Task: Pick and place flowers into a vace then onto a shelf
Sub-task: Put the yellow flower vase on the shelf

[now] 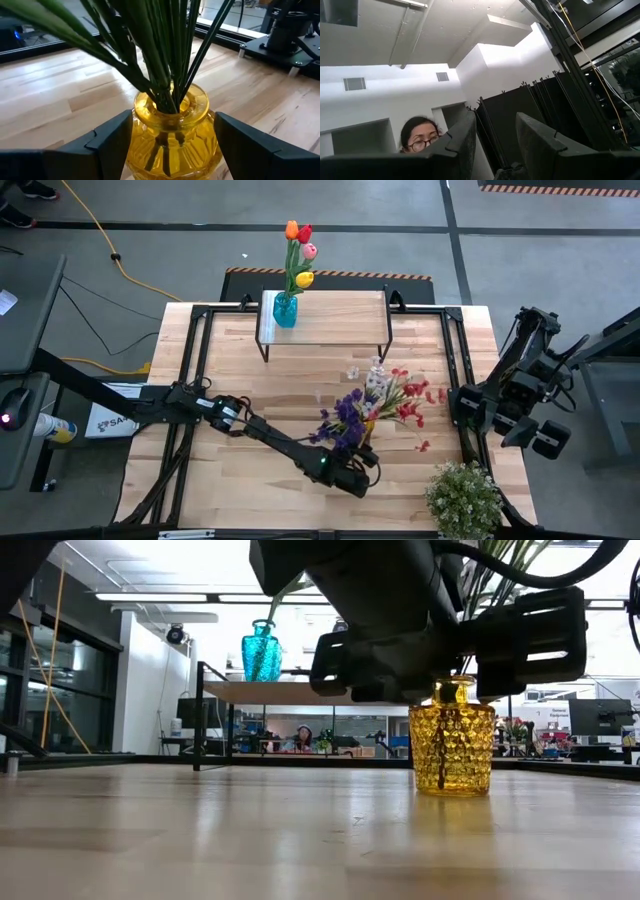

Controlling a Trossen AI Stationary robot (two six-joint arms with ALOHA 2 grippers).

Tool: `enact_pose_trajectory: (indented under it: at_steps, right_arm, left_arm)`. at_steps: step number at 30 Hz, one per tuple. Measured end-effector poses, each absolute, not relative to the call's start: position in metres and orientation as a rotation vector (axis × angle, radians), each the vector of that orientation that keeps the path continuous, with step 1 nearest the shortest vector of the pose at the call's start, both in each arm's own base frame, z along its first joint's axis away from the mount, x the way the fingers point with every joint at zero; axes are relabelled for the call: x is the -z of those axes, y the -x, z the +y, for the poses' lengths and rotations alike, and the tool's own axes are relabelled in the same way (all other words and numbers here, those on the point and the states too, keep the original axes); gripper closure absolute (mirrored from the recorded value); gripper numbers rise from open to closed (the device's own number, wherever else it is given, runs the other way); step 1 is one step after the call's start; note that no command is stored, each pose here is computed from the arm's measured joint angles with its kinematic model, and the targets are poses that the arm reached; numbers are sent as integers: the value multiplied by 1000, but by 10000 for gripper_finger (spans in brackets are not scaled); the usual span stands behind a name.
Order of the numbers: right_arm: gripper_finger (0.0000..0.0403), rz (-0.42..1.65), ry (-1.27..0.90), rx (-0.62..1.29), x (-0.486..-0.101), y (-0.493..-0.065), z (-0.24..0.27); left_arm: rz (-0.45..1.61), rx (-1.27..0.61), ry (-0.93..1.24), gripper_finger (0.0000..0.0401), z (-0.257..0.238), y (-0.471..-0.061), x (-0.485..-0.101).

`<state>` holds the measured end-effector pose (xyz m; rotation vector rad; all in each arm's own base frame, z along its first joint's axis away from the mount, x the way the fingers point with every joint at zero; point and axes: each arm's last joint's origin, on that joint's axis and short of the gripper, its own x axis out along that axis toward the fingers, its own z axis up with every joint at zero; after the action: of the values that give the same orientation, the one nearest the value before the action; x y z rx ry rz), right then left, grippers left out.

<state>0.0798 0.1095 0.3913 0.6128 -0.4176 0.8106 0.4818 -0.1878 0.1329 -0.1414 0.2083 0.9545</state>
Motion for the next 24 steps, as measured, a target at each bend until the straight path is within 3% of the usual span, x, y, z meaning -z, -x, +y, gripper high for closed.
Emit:
enact_pose_trajectory:
  at_steps: [24]
  right_arm:
    - [272,-402,-602,-811,-390,-80,110]
  left_arm:
    - [172,-966,248,91,-173,-491,-135]
